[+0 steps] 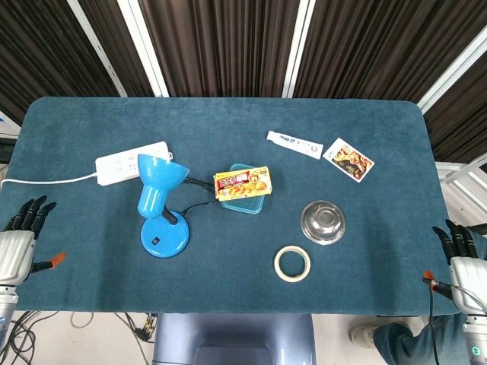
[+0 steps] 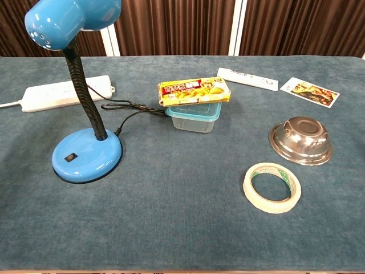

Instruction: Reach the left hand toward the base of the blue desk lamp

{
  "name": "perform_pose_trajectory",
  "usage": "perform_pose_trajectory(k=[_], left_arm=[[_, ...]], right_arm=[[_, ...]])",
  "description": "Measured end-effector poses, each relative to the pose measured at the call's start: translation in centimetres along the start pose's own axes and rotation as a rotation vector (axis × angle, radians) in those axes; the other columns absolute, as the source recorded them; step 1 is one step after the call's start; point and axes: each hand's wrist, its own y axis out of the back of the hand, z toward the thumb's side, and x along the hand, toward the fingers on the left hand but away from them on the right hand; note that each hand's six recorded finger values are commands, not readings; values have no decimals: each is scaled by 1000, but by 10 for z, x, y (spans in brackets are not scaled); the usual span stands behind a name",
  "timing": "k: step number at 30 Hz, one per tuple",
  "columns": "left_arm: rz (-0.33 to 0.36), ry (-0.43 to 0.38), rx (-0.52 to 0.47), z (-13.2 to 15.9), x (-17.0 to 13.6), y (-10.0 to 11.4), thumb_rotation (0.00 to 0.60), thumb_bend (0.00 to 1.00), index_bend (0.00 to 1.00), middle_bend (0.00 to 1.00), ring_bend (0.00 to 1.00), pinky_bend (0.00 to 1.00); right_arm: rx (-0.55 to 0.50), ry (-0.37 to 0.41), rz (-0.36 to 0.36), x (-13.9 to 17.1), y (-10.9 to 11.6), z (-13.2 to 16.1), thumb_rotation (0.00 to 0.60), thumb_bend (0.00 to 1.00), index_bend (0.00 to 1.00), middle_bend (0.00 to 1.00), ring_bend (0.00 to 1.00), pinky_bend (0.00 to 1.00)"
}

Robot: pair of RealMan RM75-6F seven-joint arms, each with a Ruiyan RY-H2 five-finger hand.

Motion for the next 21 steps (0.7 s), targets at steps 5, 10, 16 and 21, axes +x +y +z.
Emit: perform_pose_trajectory(k=[5, 10, 16, 21], left_arm=[[14, -23, 4, 4, 1, 1, 600, 263, 111, 249, 262, 467], [21, -90, -25, 19, 3, -4, 600, 499, 139, 549, 558, 701], [-57, -241, -25, 51, 6, -28, 600, 664, 151, 757, 743, 814], [-155, -315, 4, 71, 8, -57, 600, 685, 146, 794, 766, 827]], right_arm=[[-1, -2, 1, 0, 0, 0, 600, 289, 142, 63, 44, 1000], [-2, -3, 3, 0, -1, 0, 600, 289, 142, 63, 44, 1000], [1, -1, 3, 1, -1, 1, 600, 289, 143, 63, 44, 1000], [2, 0, 2, 2, -1, 1, 600, 290, 143, 63, 45, 1000]])
